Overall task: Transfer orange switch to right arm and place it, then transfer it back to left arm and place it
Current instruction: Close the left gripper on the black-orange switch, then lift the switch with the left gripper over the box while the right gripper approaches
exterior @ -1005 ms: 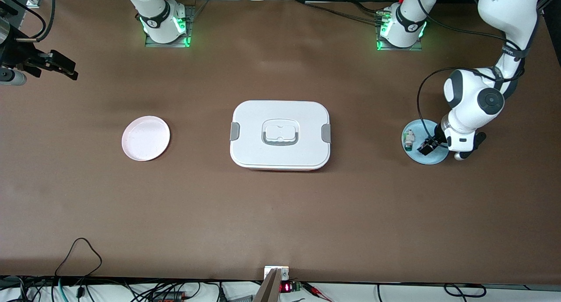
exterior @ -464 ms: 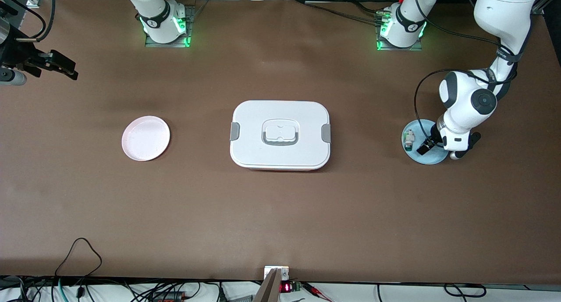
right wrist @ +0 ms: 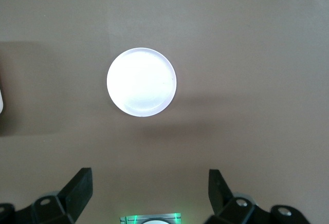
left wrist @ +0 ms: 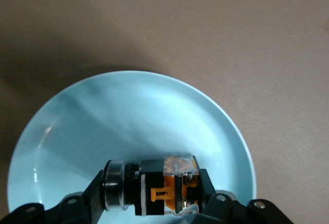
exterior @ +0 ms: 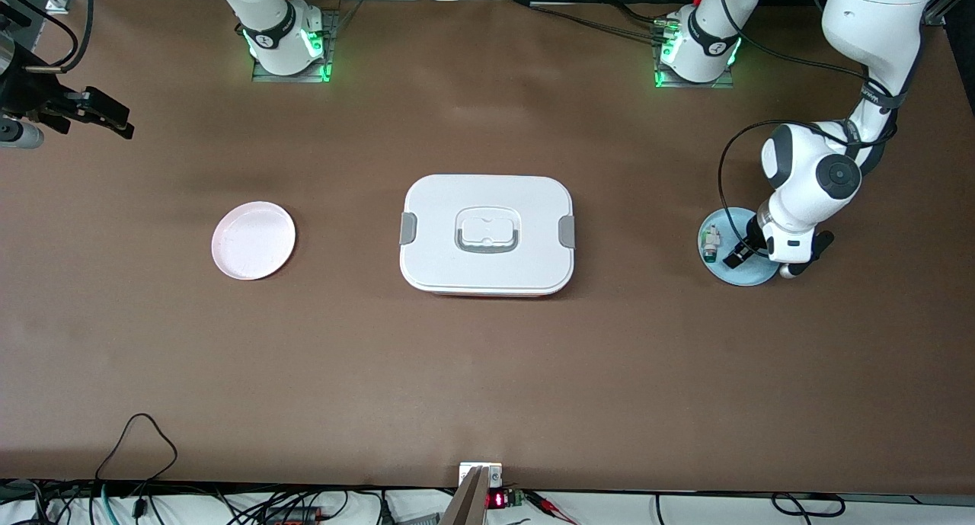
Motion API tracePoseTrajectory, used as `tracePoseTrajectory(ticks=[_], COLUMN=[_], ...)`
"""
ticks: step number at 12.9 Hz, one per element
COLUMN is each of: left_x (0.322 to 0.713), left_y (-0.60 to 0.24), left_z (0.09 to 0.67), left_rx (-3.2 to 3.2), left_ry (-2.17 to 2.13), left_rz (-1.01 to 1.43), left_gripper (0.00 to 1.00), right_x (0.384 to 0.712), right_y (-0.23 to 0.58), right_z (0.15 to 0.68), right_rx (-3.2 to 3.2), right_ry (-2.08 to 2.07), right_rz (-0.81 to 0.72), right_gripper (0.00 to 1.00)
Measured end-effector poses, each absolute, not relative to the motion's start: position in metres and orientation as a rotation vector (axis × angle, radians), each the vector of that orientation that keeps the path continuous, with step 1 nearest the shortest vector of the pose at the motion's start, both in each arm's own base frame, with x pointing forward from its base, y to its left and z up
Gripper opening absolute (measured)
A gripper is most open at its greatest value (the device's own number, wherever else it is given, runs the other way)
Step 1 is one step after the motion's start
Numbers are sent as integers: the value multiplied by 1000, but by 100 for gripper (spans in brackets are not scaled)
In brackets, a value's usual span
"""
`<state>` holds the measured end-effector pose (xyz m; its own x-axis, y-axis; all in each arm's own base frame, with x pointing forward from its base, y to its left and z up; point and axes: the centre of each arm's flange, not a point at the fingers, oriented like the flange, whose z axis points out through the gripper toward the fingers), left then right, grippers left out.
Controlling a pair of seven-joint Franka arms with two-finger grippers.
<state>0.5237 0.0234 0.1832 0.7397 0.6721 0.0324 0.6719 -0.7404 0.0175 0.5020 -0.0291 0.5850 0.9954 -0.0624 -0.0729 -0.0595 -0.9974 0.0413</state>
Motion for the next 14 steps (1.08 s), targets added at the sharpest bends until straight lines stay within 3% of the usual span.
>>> tracePoseTrajectory(ticks=[6,9,14], left_x=[538,551,569], left_y=[8,-18,-123], left_z=[241,275,394], left_rx=[2919,2994,2923], left_ry=[1082,1024,980], left_rz=[116,-166,-602], left_gripper=[72,72,72], right_x=[501,513,531], right_y=[-23,-24,-21], right_z=[583,560,538], right_rx=[3158,3374,3532], right_ry=[-109,-244,-348], right_rz=[-148,-241,-321], right_gripper=[100,100,100])
